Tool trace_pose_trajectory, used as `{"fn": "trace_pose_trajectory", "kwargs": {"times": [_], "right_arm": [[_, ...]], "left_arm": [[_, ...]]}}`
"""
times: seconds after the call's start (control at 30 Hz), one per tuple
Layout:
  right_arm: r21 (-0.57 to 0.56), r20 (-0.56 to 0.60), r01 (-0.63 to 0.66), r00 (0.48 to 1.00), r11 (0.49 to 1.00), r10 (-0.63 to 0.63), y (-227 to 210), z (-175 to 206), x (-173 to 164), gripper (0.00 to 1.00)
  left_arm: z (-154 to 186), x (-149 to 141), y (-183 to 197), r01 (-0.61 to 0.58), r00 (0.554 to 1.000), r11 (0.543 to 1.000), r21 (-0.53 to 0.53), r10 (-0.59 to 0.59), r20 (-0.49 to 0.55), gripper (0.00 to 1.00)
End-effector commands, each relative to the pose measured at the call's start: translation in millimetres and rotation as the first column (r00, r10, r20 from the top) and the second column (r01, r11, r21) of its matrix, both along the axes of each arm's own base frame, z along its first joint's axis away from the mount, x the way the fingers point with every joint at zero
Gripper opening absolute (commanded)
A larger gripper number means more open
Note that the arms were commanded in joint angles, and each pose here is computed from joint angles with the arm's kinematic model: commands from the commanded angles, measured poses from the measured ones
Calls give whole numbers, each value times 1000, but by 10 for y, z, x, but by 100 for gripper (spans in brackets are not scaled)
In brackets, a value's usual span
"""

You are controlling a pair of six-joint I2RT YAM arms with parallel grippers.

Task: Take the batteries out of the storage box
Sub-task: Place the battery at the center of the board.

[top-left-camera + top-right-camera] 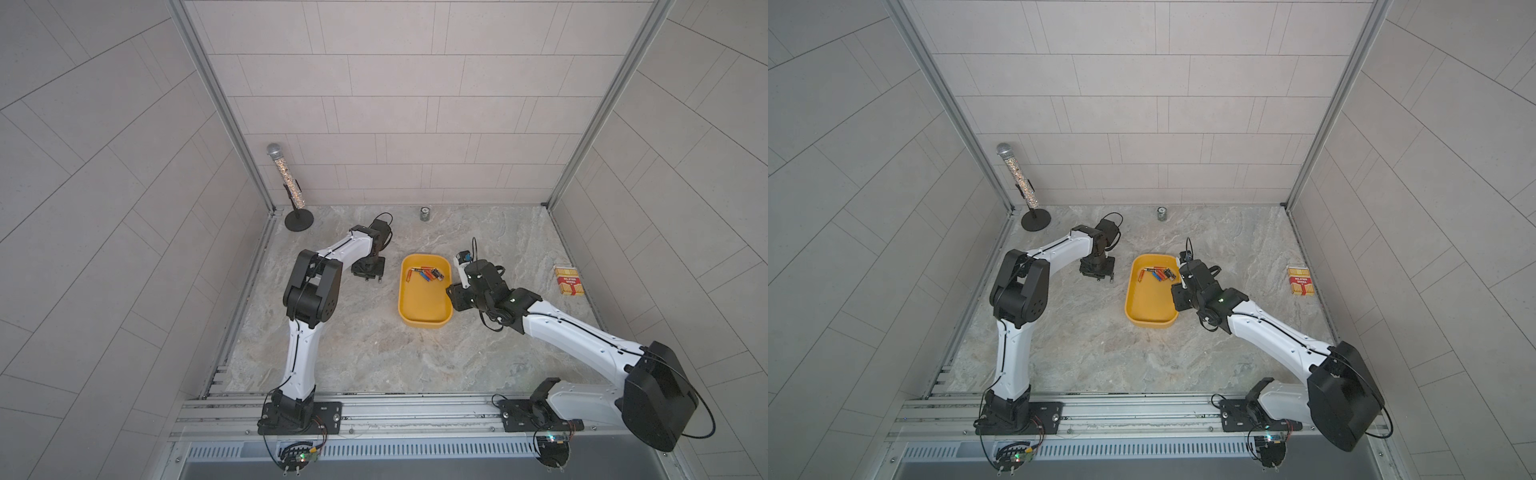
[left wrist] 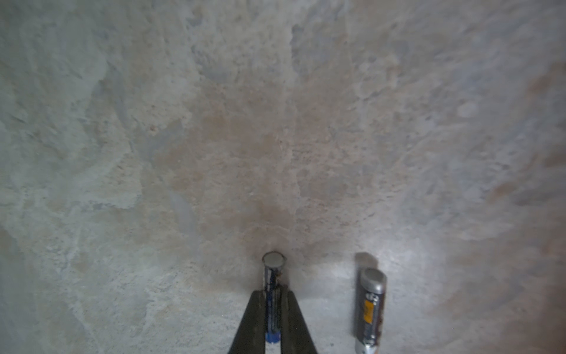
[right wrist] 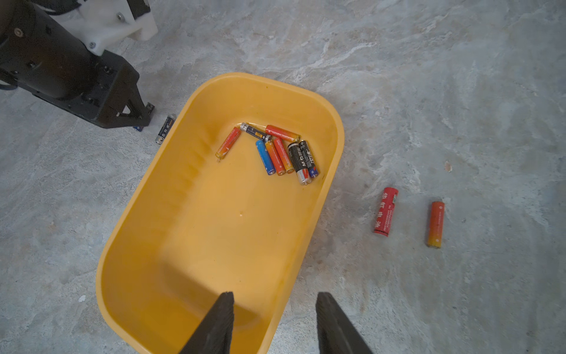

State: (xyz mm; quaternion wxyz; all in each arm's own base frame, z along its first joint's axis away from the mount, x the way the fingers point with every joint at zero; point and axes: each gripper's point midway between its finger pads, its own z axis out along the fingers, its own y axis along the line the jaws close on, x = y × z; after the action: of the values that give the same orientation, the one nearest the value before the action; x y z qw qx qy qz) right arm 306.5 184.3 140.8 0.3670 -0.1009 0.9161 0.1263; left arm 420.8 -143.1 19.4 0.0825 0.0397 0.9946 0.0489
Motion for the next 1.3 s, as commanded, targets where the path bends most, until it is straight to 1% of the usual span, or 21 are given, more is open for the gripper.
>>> {"fn": "trace_pose_trajectory", "kwargs": {"times": [0.0, 0.03, 0.1, 0.17, 0.27, 0.53, 0.7, 0.83, 0.9, 1.0, 1.1, 1.2, 1.27], "right_arm": [[-27, 16, 10, 1000, 1000, -10, -40, 18, 19, 48], [-28, 17, 10, 1000, 1000, -10, -39, 22, 23, 48], [-31, 19, 10, 1000, 999, -9, -40, 30, 23, 48], [-36, 20, 10, 1000, 999, -10, -49, 30, 22, 48], [-41, 25, 15, 1000, 999, -14, -64, 39, 27, 48], [-53, 38, 21, 999, 998, -19, -92, 91, 32, 48], [-64, 54, 25, 998, 998, -21, -126, 173, 34, 49], [-49, 61, 36, 998, 998, -33, -168, 236, 29, 49], [-20, 49, 62, 997, 998, -61, -228, 232, 46, 49], [19, 24, 94, 995, 995, -95, -320, 191, 72, 49], [-1, 32, 106, 994, 994, -106, -388, 174, 93, 49], [-5, 25, 120, 992, 993, -120, -444, 145, 121, 49], [-1, 24, 128, 991, 992, -128, -473, 138, 137, 49]], "left_arm": [[-75, -30, -10, 5, 1000, 1000, 10, -4, -24, 12], [-81, -34, -12, 4, 1000, 1000, 11, -4, -25, 14], [-82, -40, 9, 1, 1000, 1000, 21, -1, -28, 23], [-82, -48, 11, -1, 1000, 1000, 21, 2, -31, 29], [-44, -50, 20, -5, 1000, 1000, 24, 6, -26, 35], [242, -39, 0, 3, 1000, 1000, 6, -3, 16, 35], [462, -60, 45, -1, 999, 1000, 18, 0, 39, 35], [760, -92, 64, 0, 997, 1000, 27, -2, 79, 35], [984, -101, 37, 8, 993, 999, 34, -12, 121, 36], [1321, -130, -126, 40, 982, 999, 28, -44, 183, 36], [1604, -188, -461, 110, 964, 994, 21, -112, 240, 38], [1744, -229, -848, 177, 944, 984, 13, -173, 280, 41], [1739, -231, -1085, 209, 935, 978, 3, -201, 291, 43]]}}
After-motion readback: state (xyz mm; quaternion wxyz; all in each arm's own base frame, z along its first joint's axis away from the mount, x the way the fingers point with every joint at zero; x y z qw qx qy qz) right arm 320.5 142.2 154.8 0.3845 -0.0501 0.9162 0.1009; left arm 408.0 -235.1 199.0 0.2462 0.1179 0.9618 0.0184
